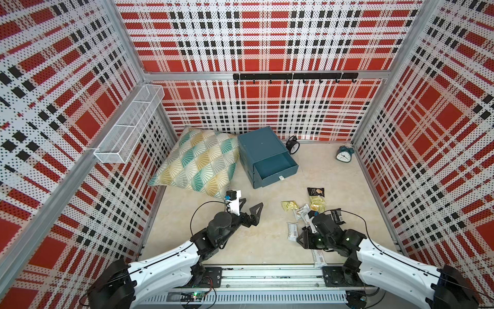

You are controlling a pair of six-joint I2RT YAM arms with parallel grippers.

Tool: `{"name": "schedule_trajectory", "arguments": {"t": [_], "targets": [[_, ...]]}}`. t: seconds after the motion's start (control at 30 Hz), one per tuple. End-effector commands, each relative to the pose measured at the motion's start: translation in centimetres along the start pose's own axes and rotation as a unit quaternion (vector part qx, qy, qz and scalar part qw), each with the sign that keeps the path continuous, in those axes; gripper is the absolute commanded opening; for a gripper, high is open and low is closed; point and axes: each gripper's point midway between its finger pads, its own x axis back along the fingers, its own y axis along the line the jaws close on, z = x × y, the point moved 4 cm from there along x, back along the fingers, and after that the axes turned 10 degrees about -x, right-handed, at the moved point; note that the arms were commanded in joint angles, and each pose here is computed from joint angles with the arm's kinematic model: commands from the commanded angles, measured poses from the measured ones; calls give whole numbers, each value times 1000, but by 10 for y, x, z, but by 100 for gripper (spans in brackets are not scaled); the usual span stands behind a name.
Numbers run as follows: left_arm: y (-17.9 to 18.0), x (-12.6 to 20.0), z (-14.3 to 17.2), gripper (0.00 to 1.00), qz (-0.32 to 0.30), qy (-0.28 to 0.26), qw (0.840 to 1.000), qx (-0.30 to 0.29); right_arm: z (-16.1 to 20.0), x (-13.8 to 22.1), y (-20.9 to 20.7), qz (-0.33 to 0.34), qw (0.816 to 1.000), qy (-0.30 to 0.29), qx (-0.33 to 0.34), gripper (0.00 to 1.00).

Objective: Place the cookies into the drawer by color
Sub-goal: Pick up the cookie at the center of the board.

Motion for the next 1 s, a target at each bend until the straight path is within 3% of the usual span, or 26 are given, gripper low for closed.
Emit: {"name": "schedule_trajectory", "arguments": {"t": [0.0, 0.3, 0.53, 0.7, 0.97], "targets": [[-6, 0, -17, 100, 11, -44, 999, -14, -1, -5, 8, -12, 1000, 4, 2, 41], [-8, 0, -18, 100, 15, -44, 999, -17, -2, -16, 9, 19, 1000, 16, 8, 36], [-9, 5, -22, 99, 23, -57, 998, -17, -5, -18, 2, 44, 999, 1, 6, 20], [-15, 10, -26, 99, 50, -72, 996, -21, -10, -7, 12, 18, 999, -21, 15, 1], [-25, 23, -37, 100, 91, -98, 991, -20, -33, 31, 49, -41, 994, -90, 46, 0]]}}
